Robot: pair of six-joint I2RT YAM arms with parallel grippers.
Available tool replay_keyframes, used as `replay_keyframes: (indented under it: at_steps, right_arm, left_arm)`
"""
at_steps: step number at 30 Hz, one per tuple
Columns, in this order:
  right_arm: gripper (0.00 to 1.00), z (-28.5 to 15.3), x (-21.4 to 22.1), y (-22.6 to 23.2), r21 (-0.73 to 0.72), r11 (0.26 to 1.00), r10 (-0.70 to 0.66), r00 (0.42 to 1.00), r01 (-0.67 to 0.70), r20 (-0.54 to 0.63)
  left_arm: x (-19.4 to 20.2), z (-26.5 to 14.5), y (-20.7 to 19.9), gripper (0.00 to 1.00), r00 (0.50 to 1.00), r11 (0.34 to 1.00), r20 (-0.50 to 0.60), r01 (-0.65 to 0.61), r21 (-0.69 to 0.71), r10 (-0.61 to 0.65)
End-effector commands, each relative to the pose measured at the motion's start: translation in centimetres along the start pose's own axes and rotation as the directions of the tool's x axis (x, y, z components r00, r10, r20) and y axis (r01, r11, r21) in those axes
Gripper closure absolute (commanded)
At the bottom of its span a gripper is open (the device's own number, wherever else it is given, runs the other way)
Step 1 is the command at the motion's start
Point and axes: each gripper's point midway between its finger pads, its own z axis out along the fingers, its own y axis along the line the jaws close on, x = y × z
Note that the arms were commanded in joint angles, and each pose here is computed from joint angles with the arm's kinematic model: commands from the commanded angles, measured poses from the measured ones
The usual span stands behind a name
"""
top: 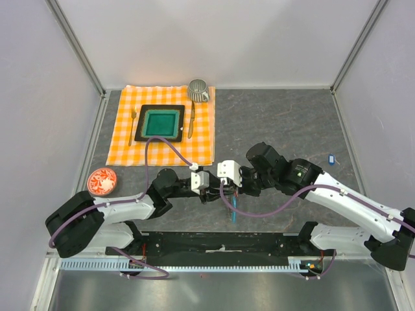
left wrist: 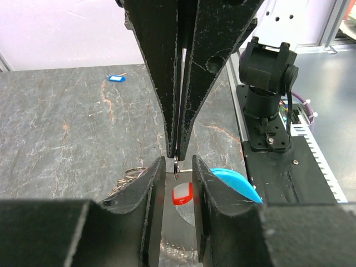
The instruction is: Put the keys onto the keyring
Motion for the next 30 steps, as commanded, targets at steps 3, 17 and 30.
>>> replay_keyframes:
  at_steps: [3,17,30]
  right_arm:
    - [1.00,-0.68,-1.93,-0.56,0.040,0.998,-0.045,0.995,0.042,0.087]
    - [1.00,-1.36,-2.17,-0.66,0.063,0.997,-0.055,0.992,0.048,0.110]
    - [1.00,-1.57,-2.38,-0.52,0.063,0.997,-0.059,0.991,0.051,0.124]
  left_arm:
    - [-1.82,0.90,0.19,0.71,0.999,1.000,0.037,-0.011,0.030,0.010]
    - [-1.31,0.96,0.06,0.89,1.000,0.999,-0.003,0.002,0.045,-0.001]
    - [-0.90,0.74,0.25,0.87,0.999,0.999,-0.042,-0.017,0.038,0.019]
